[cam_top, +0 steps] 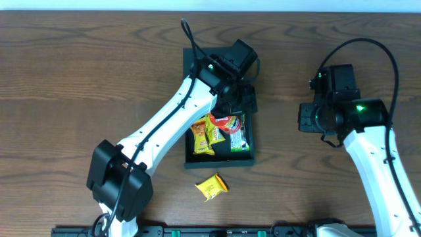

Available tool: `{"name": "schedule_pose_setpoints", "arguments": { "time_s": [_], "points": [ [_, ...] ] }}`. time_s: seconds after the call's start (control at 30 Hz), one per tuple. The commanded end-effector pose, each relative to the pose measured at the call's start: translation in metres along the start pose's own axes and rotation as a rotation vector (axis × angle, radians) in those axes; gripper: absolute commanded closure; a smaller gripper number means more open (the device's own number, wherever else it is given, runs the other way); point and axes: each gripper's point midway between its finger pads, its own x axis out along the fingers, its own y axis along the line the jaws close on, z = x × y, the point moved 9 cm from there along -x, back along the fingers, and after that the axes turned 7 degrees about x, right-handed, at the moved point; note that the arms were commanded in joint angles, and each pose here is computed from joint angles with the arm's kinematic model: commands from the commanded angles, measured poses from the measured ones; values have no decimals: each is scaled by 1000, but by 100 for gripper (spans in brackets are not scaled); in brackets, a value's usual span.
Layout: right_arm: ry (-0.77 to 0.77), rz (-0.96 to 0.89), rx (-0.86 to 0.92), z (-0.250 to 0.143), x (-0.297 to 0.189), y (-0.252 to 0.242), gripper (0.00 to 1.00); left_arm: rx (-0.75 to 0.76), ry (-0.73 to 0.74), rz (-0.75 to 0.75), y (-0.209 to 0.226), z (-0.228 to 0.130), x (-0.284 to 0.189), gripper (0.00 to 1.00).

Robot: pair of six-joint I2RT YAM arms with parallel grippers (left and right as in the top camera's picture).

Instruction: Pack container

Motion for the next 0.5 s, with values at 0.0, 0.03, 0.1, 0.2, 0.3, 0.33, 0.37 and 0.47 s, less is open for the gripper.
{"name": "schedule_pose_setpoints", "arguments": {
  "time_s": [0.0,0.03,0.1,0.2,0.3,0.33,0.37,0.47],
  "points": [
    [-42,4,-11,4,-10,0,76,0,14,-55,-6,0,-3,62],
    [-42,3,-11,4,-10,0,75,3,9,-63,-7,1,-3,81],
    [-42,4,-11,4,-10,0,74,16,-5,-65,-10,1,0,94],
    [-43,4,-11,4,-10,0,73,49,-33,-92,-12,4,8,94],
    [-42,3,-11,4,-10,0,72,49,-40,-95,-9,5,15,94],
    [-41,3,-11,4,-10,0,71,45,-33,-90,-7,4,19,94],
    [-42,3,-11,4,-10,0,71,43,-28,-86,-5,2,21,94],
    [-42,3,-11,4,-10,0,71,30,0,-56,4,-3,31,94]
  ]
}}
